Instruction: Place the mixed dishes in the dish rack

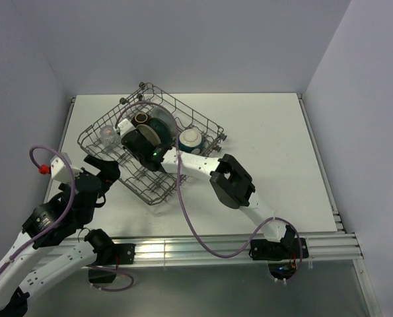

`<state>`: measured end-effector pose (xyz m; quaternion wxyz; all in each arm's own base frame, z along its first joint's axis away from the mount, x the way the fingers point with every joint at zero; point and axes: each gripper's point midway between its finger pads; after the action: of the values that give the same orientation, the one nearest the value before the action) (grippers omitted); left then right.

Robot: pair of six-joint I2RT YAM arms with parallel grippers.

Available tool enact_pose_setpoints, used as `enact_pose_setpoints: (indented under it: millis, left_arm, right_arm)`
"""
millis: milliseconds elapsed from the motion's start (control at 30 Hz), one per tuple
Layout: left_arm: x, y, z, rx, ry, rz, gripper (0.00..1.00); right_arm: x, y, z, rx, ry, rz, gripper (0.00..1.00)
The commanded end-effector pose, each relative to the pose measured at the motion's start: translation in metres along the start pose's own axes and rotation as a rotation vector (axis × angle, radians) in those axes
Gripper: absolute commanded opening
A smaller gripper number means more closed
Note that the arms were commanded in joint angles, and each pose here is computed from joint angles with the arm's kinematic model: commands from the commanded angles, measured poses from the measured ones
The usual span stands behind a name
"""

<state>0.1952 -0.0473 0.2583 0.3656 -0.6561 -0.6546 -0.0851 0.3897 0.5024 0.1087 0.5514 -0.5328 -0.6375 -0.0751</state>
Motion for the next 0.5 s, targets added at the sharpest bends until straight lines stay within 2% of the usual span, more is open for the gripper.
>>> enact_pose_setpoints:
  millis: [0,33,133,200,233,467]
  left_arm:
    - [0.001,-0.002,-0.003,-0.021,-0.003,0.006,0.99]
    - [0.001,-0.002,-0.003,-0.020,-0.001,0.009,0.99]
    - [-0.002,-0.002,-0.003,-0.014,0.006,0.022,0.99]
    - [-0.005,-0.001,-0.003,-0.010,0.010,0.031,0.99]
    - [-0.007,0.000,-0.001,-0.006,0.015,0.033,0.99]
    - [-0.014,-0.002,0.002,-0.014,-0.005,0.067,0.99]
  right_arm:
    - [0.016,-0.014,-0.022,-0.068,0.026,-0.028,0.41]
    - [0.017,-0.015,-0.023,-0.072,0.038,-0.029,0.52]
    - [0.020,-0.022,-0.029,-0.093,0.056,-0.039,0.65]
    - [0.022,-0.027,-0.034,-0.109,0.060,-0.040,0.70]
    - [0.024,-0.029,-0.037,-0.116,0.063,-0.044,0.77]
    - [0.033,-0.064,-0.062,-0.171,0.111,-0.064,0.82]
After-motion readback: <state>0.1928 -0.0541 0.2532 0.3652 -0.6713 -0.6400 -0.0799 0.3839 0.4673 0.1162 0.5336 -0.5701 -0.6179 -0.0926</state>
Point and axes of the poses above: each gripper's point midway between its finger pads, its own y axis out along the fingers, its own z axis along the line the jaws close on, x = y × z, and after that the axes turned 9 degrees about -y, right-handed
